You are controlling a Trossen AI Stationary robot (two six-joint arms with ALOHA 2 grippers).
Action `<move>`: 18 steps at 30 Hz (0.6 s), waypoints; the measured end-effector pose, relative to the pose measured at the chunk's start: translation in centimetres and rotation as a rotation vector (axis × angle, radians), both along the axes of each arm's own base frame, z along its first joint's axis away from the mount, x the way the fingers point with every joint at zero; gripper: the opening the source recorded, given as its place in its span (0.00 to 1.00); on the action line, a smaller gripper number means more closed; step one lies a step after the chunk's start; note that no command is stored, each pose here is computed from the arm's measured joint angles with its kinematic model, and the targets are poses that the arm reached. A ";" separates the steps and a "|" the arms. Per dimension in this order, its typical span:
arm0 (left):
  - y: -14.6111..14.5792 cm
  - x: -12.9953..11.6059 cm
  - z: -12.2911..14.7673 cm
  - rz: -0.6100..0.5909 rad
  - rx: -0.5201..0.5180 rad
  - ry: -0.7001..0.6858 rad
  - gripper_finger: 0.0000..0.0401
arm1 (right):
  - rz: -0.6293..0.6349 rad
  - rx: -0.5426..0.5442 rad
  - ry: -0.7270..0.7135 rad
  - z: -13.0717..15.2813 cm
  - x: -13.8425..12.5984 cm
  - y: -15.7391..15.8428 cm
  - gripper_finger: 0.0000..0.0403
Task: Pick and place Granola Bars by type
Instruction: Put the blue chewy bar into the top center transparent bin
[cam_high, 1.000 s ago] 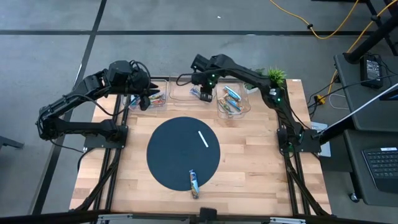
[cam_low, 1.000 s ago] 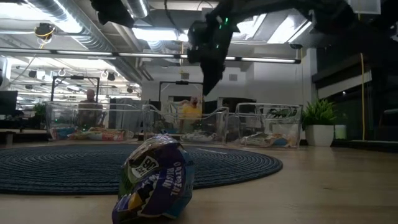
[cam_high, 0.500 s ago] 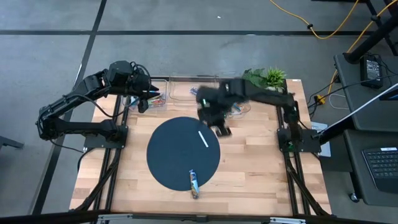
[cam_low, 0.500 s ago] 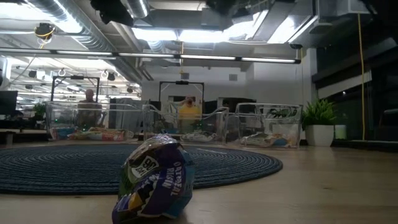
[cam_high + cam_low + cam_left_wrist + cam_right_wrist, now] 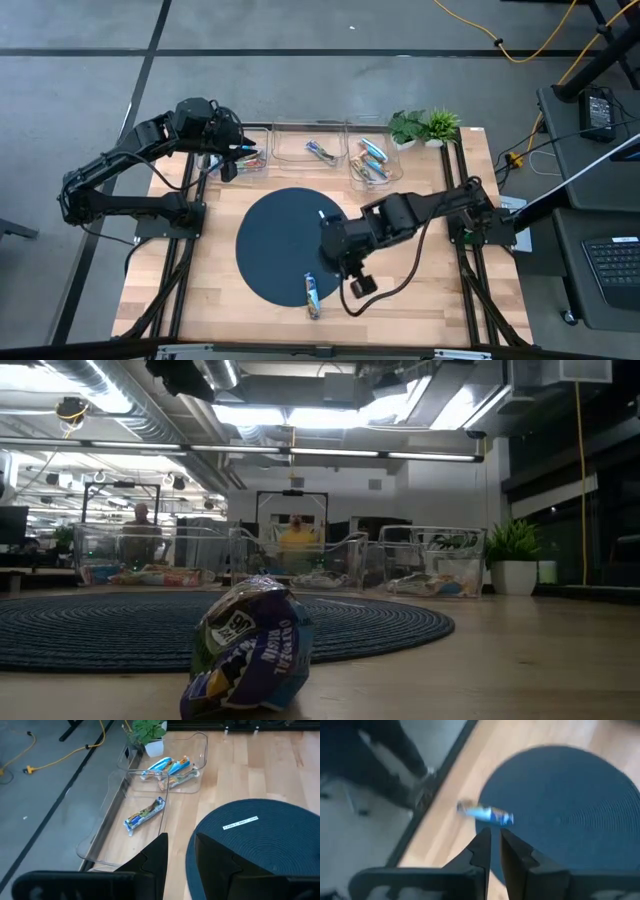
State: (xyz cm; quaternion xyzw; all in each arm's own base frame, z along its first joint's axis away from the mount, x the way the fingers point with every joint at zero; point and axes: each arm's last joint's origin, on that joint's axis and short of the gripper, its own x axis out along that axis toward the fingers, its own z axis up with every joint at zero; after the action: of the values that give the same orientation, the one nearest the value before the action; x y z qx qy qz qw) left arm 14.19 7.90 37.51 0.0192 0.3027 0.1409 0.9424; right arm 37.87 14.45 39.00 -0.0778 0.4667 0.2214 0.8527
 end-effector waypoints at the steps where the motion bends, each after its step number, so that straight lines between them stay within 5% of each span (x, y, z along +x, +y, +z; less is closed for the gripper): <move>1: 0.0 0.0 0.0 -0.005 0.007 0.002 0.22 | -0.018 0.020 -0.015 0.1 0.1 0.3 0.10; 11: 0.0 0.0 -0.1 -0.010 0.012 0.010 0.22 | -0.146 0.142 0.027 -1.7 1.5 2.9 0.10; 18: 0.1 0.1 -0.5 -0.009 0.013 0.029 0.22 | 0.095 0.035 0.043 -5.2 2.7 5.5 0.10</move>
State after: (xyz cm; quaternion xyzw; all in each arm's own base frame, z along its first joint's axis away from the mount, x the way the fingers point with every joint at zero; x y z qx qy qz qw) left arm 14.26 7.97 36.98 0.0286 0.3153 0.1382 0.9384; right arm 40.60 19.98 33.78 -0.0801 0.4767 0.2711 0.8324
